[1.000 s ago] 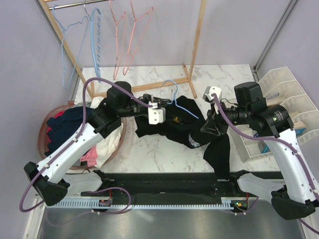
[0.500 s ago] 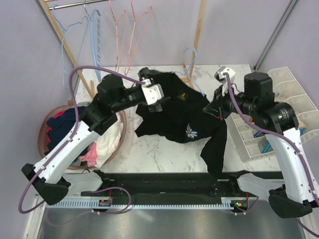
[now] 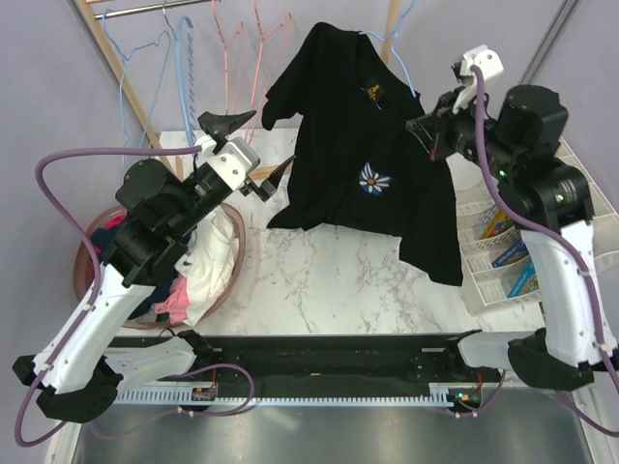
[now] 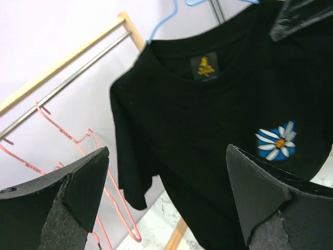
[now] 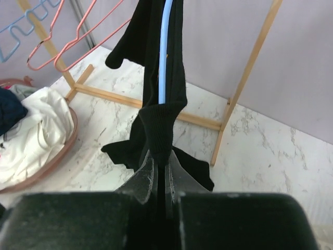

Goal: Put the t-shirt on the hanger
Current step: Place the hanger at the clothesline.

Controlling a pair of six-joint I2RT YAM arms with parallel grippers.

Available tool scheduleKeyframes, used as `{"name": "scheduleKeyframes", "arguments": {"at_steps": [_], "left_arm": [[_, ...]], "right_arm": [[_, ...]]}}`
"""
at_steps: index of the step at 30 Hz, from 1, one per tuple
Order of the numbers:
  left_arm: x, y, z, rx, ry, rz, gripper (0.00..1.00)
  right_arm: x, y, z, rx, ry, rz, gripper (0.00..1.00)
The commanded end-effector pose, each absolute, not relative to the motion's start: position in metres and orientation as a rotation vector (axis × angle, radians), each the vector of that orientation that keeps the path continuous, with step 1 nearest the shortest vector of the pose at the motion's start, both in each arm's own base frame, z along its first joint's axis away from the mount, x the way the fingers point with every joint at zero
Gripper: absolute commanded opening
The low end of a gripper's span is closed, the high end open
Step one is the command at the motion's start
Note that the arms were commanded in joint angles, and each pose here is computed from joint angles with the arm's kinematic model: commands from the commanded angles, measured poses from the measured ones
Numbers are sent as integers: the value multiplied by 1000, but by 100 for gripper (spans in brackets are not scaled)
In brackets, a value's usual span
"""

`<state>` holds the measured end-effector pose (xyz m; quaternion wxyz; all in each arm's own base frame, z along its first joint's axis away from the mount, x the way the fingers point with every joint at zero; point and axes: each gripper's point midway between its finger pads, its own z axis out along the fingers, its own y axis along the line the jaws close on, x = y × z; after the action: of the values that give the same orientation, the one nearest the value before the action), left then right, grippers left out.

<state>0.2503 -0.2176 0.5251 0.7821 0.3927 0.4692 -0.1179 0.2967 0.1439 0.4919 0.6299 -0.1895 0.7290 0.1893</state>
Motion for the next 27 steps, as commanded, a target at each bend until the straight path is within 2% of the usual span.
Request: {"name": "scheduleKeyframes", "arguments": {"at_steps": [1, 11, 18, 27], "left_arm": [[257, -213, 508, 804, 1074, -256, 99], [246, -207, 474, 806, 1151, -305, 99], [240, -202, 460, 819, 1162, -299, 99], [242, -203, 453, 834, 1153, -287, 99]], "right_arm": [[341, 156, 520, -371, 1550, 436, 0], [417, 168, 511, -277, 1482, 397, 0], [441, 165, 528, -234, 1318, 416, 0], [466, 171, 513, -232, 1258, 437, 0]]}}
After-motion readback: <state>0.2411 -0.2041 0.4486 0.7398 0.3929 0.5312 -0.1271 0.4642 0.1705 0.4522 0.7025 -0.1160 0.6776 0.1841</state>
